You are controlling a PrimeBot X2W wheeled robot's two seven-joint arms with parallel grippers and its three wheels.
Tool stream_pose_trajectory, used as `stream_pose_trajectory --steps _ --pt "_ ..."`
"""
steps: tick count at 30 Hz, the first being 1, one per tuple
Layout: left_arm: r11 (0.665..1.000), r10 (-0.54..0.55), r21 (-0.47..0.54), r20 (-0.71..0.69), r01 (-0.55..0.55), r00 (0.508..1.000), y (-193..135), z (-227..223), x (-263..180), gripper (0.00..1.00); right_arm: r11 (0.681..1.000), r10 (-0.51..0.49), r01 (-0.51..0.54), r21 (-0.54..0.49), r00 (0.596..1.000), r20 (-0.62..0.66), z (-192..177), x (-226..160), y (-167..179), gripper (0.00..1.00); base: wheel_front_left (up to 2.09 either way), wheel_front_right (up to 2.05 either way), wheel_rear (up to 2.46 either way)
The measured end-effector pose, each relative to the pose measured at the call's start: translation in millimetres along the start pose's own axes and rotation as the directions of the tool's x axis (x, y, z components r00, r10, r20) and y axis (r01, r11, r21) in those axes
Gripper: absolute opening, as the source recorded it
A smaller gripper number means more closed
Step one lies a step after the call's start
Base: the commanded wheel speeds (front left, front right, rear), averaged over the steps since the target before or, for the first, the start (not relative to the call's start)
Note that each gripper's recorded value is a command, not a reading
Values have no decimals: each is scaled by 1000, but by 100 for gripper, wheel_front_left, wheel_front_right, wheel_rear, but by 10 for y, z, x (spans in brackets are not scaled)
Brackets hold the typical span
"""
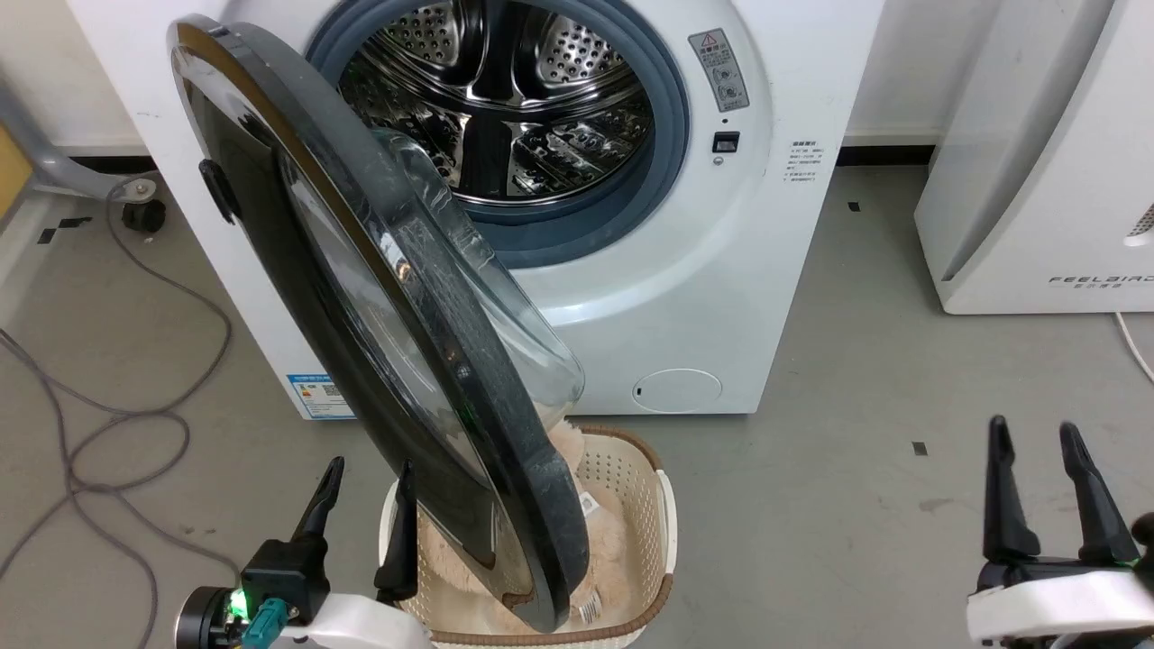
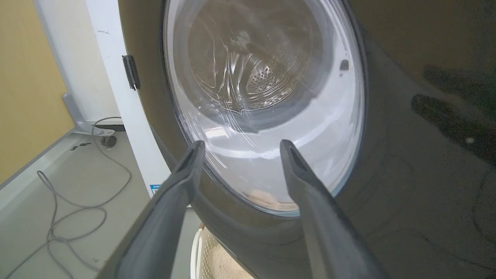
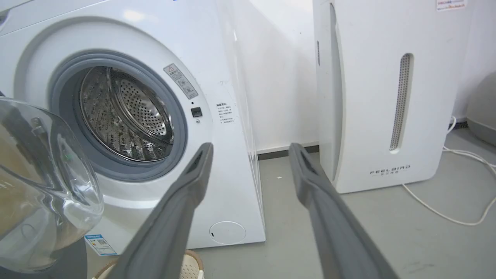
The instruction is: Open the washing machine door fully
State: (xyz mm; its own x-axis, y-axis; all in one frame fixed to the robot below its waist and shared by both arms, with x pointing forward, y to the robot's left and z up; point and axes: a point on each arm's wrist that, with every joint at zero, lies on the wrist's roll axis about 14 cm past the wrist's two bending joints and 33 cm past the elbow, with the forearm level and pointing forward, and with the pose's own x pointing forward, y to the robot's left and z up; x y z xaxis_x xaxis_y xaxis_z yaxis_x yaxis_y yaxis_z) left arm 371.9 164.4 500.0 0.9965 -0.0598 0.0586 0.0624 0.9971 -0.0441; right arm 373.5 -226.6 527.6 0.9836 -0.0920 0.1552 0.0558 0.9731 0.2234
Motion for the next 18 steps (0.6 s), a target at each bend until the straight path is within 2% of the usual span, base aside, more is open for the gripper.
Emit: stream_pose_trajectory --steps 4,7,11,18 --pt "1000 11 1 -1 -11 1000 35 -2 -9 100 986 95 -91 -139 995 27 143 -24 263 100 0 0 0" --pt "1000 18 1 1 -18 1000 59 5 -17 100 973 156 -153 -173 988 3 135 -69 461 100 0 0 0" --pt "1000 24 2 5 -24 1000 78 19 -29 100 961 198 -208 -181 977 -73 -19 -183 616 100 0 0 0" --pt "1000 28 5 11 -28 1000 91 42 -56 100 964 169 -198 -179 972 -164 -274 -317 514 100 0 0 0"
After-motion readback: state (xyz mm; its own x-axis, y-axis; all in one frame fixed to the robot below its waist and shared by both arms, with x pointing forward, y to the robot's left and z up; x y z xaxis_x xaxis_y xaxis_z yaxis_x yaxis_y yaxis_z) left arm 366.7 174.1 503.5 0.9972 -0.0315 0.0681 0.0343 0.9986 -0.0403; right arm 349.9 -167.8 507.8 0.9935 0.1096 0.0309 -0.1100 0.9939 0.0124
